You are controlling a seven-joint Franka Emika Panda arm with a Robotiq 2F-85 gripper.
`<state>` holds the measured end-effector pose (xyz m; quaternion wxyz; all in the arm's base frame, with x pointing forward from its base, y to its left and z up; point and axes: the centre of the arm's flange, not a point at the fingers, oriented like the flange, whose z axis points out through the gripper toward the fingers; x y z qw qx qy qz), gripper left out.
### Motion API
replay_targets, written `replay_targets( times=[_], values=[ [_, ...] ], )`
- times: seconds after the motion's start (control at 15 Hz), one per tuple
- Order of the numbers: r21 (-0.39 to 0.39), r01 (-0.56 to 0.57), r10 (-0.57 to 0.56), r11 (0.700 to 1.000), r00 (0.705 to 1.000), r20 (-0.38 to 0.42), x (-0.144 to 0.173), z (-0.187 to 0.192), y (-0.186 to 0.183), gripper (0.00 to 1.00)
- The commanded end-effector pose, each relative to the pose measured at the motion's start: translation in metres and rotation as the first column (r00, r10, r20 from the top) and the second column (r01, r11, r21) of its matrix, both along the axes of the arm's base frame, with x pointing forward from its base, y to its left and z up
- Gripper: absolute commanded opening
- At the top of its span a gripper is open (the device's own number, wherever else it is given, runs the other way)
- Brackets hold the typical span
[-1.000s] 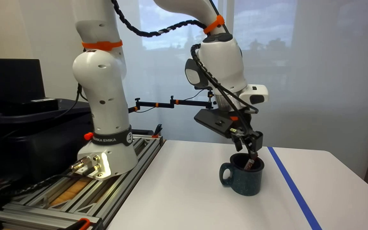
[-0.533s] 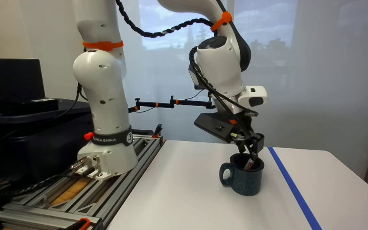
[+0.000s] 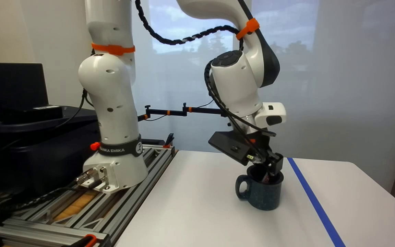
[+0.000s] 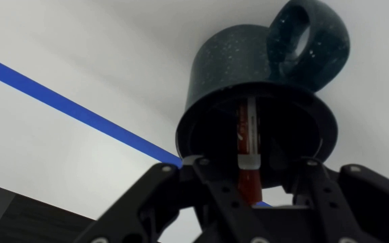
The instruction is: Put the marker on the table
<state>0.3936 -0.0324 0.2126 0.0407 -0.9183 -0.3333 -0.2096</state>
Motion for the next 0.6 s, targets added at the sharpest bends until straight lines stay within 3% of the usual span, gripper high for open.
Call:
replay_targets(
  times=[0.0, 0.2, 0.33, 0.4, 0.53],
  values=[
    [0.011, -0.010, 0.010, 1.000, 1.000, 0.007, 0.006, -0.031, 0.003, 0.47],
    [0.021, -0.017, 0.017, 1.000, 1.000, 0.002, 0.008, -0.040, 0.005, 0.46],
    [0.024, -0.021, 0.021, 0.999, 1.000, 0.000, 0.009, -0.044, 0.006, 0.38],
    [0.023, -0.023, 0.023, 0.999, 1.000, 0.001, 0.010, -0.046, 0.007, 0.22],
    [0.027, -0.028, 0.027, 0.999, 1.000, 0.012, 0.013, -0.042, 0.009, 0.07]
  ],
)
